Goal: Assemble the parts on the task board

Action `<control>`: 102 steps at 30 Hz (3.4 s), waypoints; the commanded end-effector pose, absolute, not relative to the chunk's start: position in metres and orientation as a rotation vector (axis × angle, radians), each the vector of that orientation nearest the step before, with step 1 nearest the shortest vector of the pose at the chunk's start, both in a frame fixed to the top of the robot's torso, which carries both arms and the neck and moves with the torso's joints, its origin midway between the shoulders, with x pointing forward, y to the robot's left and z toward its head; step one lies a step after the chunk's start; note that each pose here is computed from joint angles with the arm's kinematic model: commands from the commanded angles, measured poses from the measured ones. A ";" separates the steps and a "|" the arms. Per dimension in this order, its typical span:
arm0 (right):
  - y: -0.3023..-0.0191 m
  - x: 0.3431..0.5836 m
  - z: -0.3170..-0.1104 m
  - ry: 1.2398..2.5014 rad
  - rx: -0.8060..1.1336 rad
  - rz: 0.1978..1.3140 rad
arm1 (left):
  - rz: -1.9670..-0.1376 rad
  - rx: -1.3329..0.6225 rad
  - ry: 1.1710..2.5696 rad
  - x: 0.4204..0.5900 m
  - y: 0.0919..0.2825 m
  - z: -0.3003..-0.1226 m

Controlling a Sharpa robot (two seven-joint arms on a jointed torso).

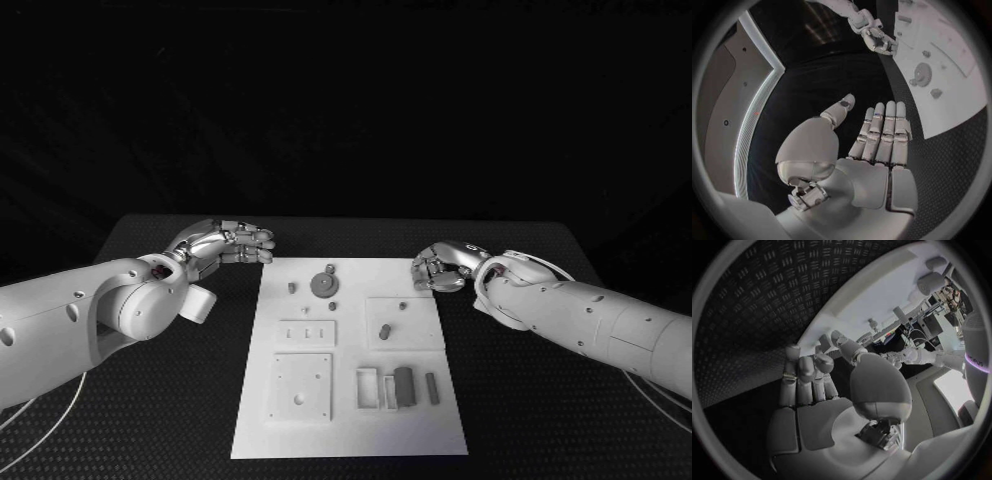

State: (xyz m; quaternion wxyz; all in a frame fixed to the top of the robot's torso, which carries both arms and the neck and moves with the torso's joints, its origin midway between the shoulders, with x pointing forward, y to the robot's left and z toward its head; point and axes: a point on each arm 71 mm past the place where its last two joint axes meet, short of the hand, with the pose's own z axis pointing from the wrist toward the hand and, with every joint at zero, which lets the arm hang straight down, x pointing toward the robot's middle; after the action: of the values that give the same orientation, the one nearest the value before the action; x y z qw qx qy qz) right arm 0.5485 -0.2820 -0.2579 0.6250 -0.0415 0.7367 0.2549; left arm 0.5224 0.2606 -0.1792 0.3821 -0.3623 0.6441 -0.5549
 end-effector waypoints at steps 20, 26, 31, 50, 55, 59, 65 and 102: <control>-0.281 0.548 -0.259 1.686 -0.110 0.571 | -1.440 -0.919 1.648 0.522 0.258 -0.178; -0.280 0.547 -0.261 1.685 -0.108 0.570 | -1.441 -0.918 1.648 0.522 0.258 -0.178; -0.280 0.547 -0.262 1.688 -0.107 0.570 | -1.439 -0.919 1.648 0.522 0.259 -0.178; -0.280 0.548 -0.244 1.613 -0.053 0.551 | -1.373 -0.899 1.676 0.521 0.263 -0.178; -0.275 0.548 -0.229 1.586 -0.054 0.562 | -1.410 -1.071 1.672 0.520 0.253 -0.179; -0.262 0.547 -0.216 1.576 -0.056 0.589 | -1.382 -0.992 1.719 0.523 0.243 -0.165; -0.239 0.542 -0.200 1.613 -0.053 0.629 | -1.290 -0.955 1.769 0.533 0.239 -0.158; -0.111 0.495 -0.179 1.691 -0.207 0.748 | -0.989 -0.690 2.135 0.504 0.155 -0.171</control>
State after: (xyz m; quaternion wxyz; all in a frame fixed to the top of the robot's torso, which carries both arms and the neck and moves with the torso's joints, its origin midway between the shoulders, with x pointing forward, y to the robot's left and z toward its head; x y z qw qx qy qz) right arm 0.4965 -0.1131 -0.1785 0.5975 -0.0716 0.7264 0.3319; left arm 0.5049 0.1576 -0.1706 0.3444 -0.2662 0.8122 -0.3885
